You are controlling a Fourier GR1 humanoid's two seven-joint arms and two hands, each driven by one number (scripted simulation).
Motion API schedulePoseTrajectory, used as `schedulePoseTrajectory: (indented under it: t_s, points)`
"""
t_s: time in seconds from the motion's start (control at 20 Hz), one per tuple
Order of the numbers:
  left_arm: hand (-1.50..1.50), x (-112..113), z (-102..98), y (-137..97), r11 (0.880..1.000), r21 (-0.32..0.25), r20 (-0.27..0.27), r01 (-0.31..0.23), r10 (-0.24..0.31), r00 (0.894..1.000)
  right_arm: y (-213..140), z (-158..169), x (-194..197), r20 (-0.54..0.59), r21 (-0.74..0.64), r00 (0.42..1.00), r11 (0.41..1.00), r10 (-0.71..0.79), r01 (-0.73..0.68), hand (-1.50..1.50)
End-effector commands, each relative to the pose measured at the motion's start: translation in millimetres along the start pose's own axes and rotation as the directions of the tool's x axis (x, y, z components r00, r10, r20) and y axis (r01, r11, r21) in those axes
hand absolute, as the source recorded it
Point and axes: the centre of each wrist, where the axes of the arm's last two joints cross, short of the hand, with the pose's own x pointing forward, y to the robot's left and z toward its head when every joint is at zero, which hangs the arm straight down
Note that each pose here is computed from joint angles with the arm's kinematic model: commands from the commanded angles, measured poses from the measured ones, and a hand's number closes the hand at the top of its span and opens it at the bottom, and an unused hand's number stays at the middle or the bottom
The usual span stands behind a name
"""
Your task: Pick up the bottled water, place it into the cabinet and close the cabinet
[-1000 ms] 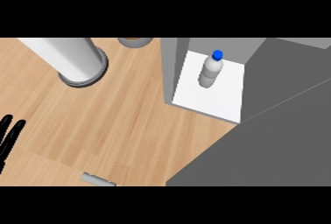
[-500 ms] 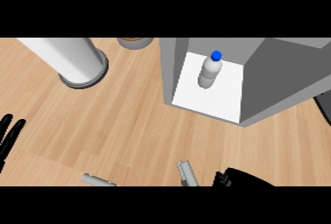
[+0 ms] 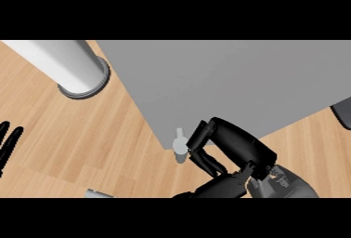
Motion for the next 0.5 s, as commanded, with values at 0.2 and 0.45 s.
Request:
schedulePoseTrajectory:
  t_s: [0.2,0.45]
  points:
    - [-1.5,0,6,8,1.0,0.025,0.007,0.002,-0.002,1.0,-39,-71,25,-0.025,-0.286,0.998,0.957,-0.062,0.052,1.5]
    - [-1.5,-6,8,2,1.0,0.016,0.005,-0.027,0.027,1.0,-56,-97,37,-0.018,-0.399,0.992,0.91,-0.128,0.111,1.5]
